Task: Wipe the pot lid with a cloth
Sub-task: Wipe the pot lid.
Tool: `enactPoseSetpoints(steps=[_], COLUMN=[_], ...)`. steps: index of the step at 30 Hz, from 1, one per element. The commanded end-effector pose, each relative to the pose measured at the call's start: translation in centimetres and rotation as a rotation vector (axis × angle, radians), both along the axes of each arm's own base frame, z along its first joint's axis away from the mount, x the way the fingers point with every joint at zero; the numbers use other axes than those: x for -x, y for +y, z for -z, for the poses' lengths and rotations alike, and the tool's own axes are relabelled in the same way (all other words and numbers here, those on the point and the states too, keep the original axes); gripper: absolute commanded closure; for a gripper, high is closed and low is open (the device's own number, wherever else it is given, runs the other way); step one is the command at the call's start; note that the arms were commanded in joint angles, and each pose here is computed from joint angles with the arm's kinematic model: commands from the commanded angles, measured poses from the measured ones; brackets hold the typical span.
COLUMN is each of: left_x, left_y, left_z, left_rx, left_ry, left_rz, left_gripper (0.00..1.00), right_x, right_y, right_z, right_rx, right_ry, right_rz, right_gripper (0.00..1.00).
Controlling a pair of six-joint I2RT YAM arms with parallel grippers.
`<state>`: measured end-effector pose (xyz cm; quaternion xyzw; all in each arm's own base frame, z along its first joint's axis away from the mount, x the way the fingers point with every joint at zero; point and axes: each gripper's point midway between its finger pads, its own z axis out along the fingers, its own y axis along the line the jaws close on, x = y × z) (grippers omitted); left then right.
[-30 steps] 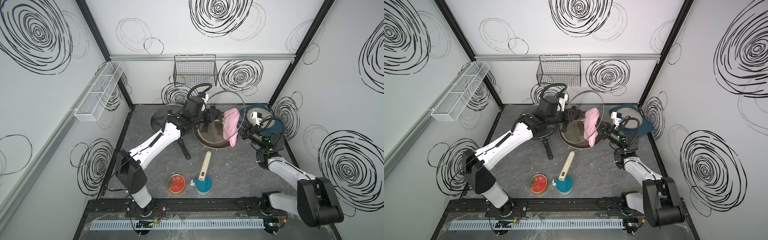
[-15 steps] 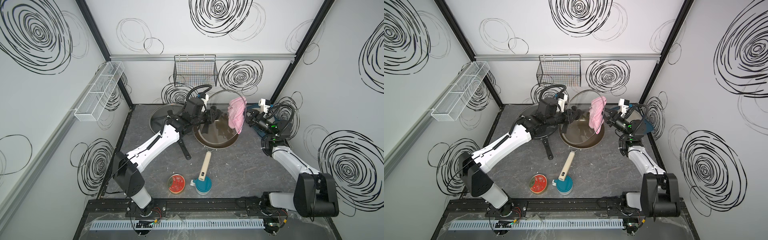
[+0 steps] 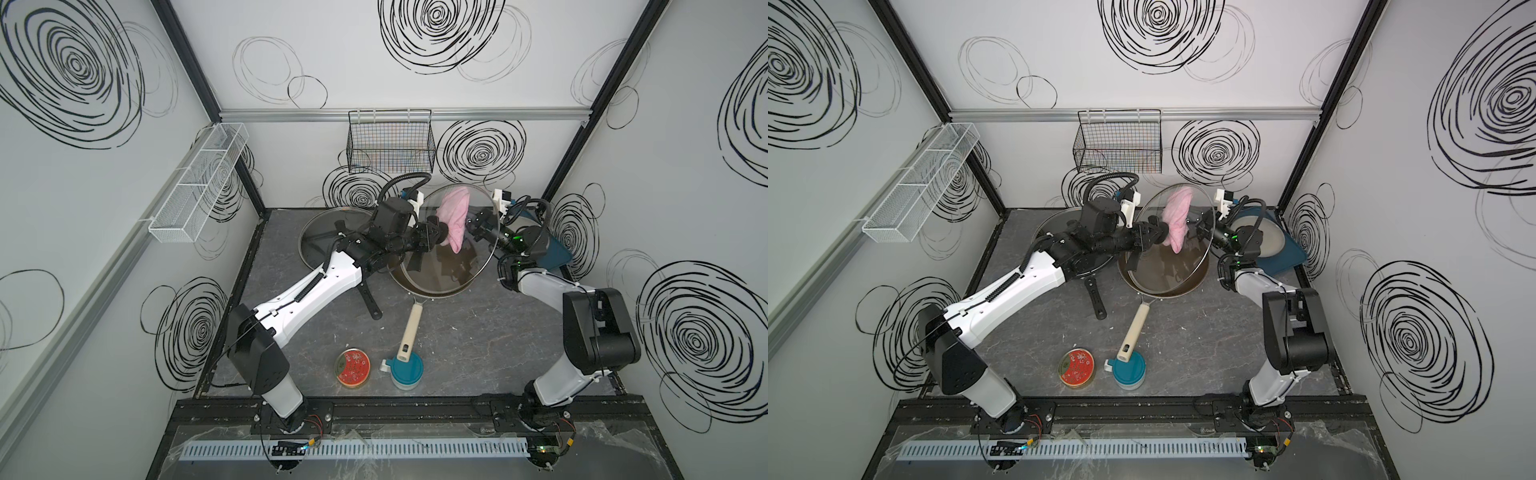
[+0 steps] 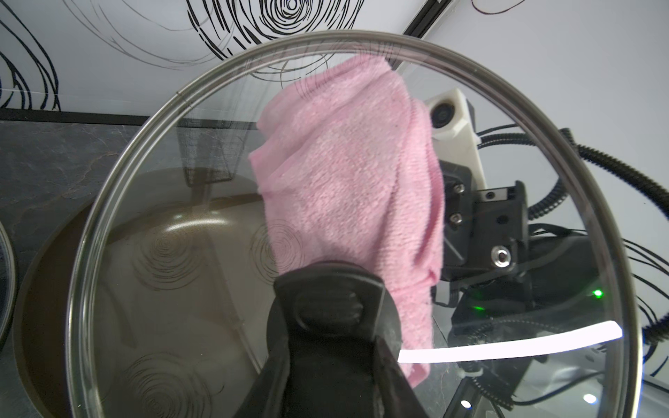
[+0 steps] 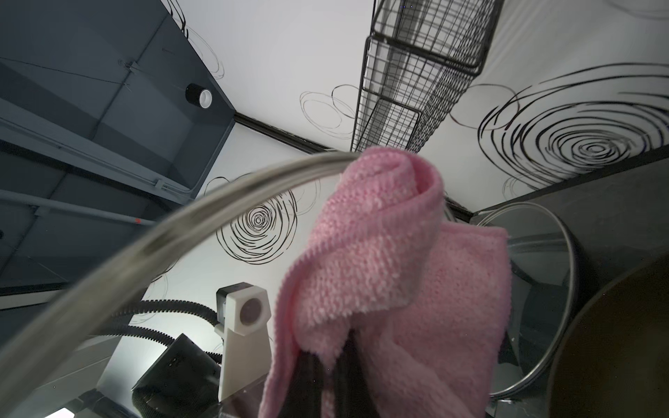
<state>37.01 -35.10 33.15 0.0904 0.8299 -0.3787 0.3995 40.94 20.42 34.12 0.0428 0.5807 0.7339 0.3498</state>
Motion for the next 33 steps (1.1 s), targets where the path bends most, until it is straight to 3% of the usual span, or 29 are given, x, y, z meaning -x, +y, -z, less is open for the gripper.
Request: enactPoseSetpoints(steps=[1, 6, 14, 18, 27, 33], left_x=[1.8, 1.2, -1.6, -2.9, -3.6, -2.9], left_y=[-1.4, -1.4, 0.5, 1.7, 3.5, 3.8], left_z=[-11.9, -11.9, -10.2, -8.8, -6.6, -6.3], left_rx=[0.252, 0.251, 0.197, 0.169, 0.044, 0.020], left_ry=[-0.256, -0.258, -0.250, -0.236, -0.235, -0.238], left_rz=[0.077, 0.066, -0.020, -0.058, -0.108, -0.098], left_gripper=[1.00, 1.00, 1.00, 1.00, 1.00, 1.00], right_x=[2.2, 3.2, 6.8, 8.7, 11.0, 11.6], right_y=[2.7, 4.5, 4.0, 3.1, -1.8, -6.6], right_z=[-2.3, -0.9, 1.3, 3.0, 7.3, 8.1], right_rx=[-0.055, -0.087, -0.101, -0.024, 0.333, 0.342], right_ry=[-0.109, -0.083, -0.026, 0.033, 0.198, 0.227], right_rz=[-0.090, -0.139, -0.139, -0.098, 0.099, 0.272], right_gripper=[1.00, 1.00, 1.00, 1.00, 1.00, 1.00])
